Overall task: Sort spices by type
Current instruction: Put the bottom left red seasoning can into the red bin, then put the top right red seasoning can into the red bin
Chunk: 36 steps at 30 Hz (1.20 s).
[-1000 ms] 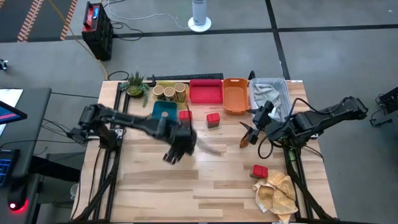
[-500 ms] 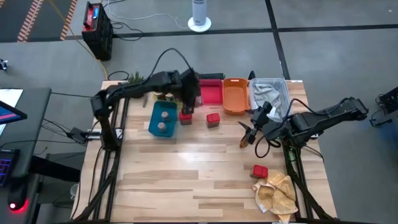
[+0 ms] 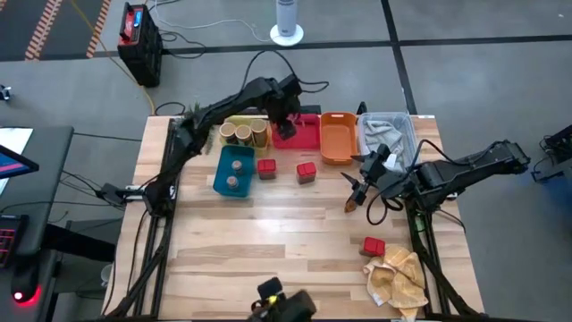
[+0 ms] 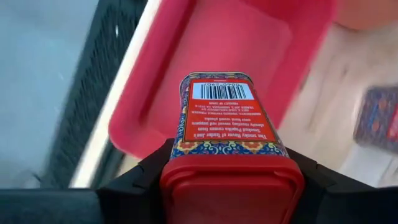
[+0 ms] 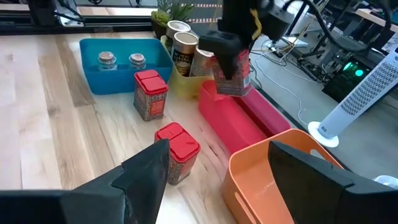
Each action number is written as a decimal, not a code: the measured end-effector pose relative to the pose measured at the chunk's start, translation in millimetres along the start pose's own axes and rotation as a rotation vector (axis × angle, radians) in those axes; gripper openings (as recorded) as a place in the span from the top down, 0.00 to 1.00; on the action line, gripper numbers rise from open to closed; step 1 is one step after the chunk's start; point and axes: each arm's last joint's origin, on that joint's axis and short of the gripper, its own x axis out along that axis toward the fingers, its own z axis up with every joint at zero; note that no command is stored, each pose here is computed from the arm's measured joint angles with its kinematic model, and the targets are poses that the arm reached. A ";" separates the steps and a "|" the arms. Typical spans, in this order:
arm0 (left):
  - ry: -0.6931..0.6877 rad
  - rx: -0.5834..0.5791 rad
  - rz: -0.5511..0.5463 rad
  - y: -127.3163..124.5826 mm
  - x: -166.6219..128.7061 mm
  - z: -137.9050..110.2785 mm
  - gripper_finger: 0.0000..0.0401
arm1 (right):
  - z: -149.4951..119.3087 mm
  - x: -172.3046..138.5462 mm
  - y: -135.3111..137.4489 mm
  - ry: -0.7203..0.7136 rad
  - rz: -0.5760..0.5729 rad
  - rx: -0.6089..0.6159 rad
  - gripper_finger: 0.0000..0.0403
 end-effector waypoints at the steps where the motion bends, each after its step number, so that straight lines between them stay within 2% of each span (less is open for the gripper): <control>1: 0.021 -0.046 -0.002 2.6 5.6 0.9 0.49 | 0.0 0.1 0.1 0.000 0.000 -0.002 0.25; 4: 0.074 -0.174 -0.009 9.5 19.5 -6.2 0.49 | -0.1 0.1 -0.2 0.001 -0.001 -0.004 0.25; 7: 0.161 -0.231 -0.023 15.8 28.5 -14.8 0.49 | -0.1 0.0 0.1 0.001 -0.001 -0.009 0.25; 17: 0.152 -0.207 -0.018 1.1 29.7 -11.5 0.48 | 0.1 -0.1 0.2 -0.001 0.000 -0.005 0.25; 24: 0.138 -0.218 0.012 -9.7 29.5 -8.6 0.37 | 0.0 -0.1 0.2 -0.001 0.001 -0.003 0.25; 30: 0.047 -0.079 0.058 -15.4 17.7 2.5 0.32 | -0.5 -0.1 0.2 0.003 0.001 -0.006 0.25; 36: -0.130 0.127 0.055 -47.0 -28.1 11.1 0.34 | -7.4 0.6 2.4 0.020 0.006 -0.030 0.25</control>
